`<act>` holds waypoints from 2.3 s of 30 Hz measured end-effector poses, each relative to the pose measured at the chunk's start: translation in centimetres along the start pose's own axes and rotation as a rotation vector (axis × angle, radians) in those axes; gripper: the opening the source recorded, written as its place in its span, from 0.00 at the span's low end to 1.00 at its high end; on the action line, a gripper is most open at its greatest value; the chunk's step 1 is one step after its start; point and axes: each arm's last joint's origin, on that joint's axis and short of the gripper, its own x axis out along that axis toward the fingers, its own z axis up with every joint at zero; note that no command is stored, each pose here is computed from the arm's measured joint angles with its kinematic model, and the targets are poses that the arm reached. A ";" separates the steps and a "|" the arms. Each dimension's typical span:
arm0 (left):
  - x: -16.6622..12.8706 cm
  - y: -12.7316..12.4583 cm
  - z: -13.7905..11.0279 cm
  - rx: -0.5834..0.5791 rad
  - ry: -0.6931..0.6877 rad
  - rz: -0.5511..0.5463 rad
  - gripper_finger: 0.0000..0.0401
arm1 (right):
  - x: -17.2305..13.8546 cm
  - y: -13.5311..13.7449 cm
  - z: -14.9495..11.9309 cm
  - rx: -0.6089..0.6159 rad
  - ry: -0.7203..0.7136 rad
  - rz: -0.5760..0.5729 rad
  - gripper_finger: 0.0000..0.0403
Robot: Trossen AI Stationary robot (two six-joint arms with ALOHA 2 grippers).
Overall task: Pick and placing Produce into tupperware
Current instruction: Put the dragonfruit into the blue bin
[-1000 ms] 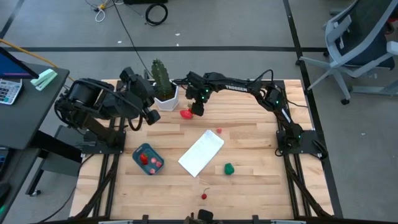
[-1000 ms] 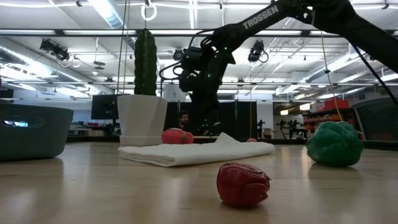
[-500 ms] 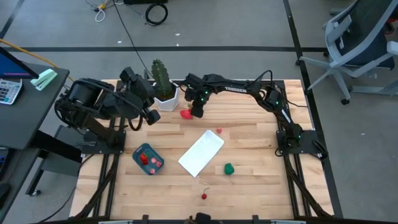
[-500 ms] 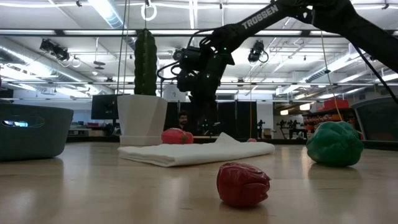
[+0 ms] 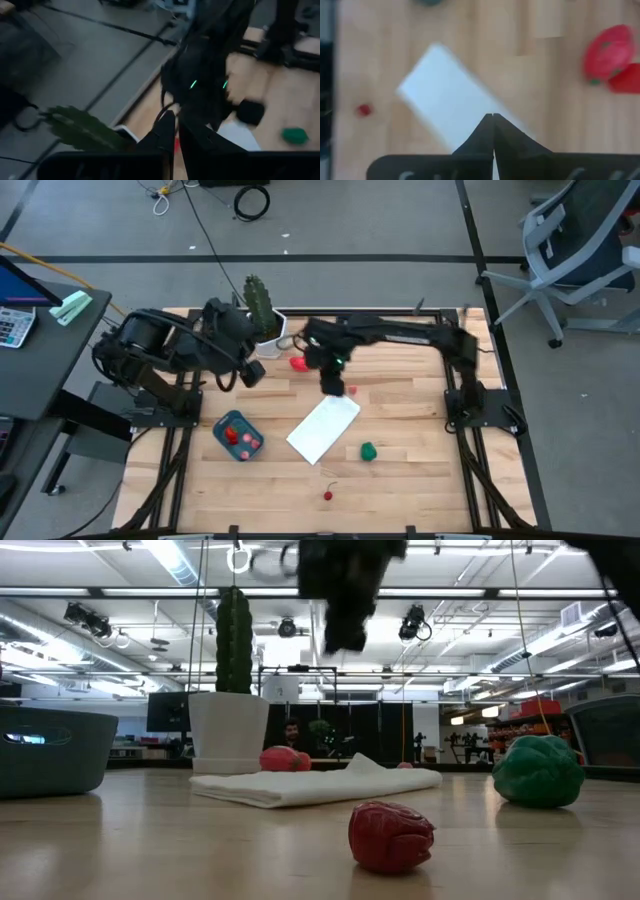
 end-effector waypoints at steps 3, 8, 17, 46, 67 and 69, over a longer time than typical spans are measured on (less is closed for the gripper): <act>1.2 -1.2 -0.5 0.001 0.053 -0.015 0.05 | -2.6 4.2 -1.7 -0.052 -0.022 -0.031 0.01; 4.7 -3.5 -2.9 0.030 0.173 0.063 0.04 | -6.5 9.9 -6.7 -0.014 -0.130 -0.214 0.03; 15.2 -3.2 -7.1 -0.038 0.428 0.083 0.11 | -9.1 14.5 -15.3 0.112 -0.570 -0.306 0.03; 28.8 1.8 -16.0 0.657 0.416 -0.297 0.51 | -2.9 13.4 -20.6 0.019 -0.530 -0.304 0.03; 34.0 1.0 -19.5 0.841 0.493 -0.328 0.68 | -3.0 13.5 -20.4 -0.004 -0.551 -0.301 0.03; 34.3 1.3 -19.4 0.829 0.478 -0.316 0.68 | -3.0 13.5 -20.4 -0.004 -0.552 -0.300 0.03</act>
